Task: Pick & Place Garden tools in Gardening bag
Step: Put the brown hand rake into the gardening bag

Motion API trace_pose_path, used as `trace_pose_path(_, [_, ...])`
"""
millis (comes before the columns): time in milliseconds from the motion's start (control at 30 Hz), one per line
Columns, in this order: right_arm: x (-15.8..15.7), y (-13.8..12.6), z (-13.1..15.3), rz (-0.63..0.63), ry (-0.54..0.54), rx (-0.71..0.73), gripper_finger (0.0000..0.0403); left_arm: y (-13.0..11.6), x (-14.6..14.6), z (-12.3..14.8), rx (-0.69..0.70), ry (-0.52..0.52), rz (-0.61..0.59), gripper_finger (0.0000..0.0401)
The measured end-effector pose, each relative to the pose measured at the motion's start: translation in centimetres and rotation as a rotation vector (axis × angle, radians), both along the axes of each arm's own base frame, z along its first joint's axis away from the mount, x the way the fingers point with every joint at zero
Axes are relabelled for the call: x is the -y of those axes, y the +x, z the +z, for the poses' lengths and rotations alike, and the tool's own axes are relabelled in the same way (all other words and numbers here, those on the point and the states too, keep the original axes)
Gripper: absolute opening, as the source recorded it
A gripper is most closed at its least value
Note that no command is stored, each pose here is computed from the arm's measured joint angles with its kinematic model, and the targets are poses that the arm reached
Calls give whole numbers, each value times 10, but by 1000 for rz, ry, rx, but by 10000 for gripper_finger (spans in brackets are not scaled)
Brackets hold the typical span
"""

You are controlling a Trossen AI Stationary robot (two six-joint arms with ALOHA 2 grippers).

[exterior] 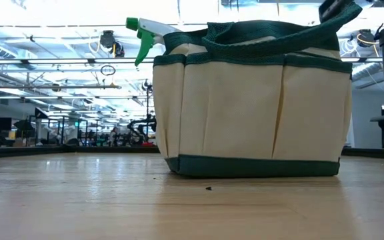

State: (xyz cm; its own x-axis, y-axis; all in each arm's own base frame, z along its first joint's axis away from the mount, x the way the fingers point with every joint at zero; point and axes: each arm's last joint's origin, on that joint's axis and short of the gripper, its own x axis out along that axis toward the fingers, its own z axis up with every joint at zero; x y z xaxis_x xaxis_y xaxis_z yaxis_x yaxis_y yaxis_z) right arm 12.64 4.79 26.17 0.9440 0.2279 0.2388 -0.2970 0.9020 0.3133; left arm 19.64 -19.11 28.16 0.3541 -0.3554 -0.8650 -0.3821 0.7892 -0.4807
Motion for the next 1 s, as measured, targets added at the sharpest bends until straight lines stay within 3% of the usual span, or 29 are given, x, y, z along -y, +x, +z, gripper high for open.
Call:
trace_pose_path(300, [1, -3, -7, 5, 10, -3, 1, -2, 34, -32, -225, 2, 52, 280])
trace_pose_path(700, [0, -3, -7, 30, 4, -1, 1, -8, 62, -76, -320, 134, -36, 280])
trace_pose_path(1000, [0, -3, -7, 31, 4, -1, 1, -10, 71, -96, -366, 192, -36, 280])
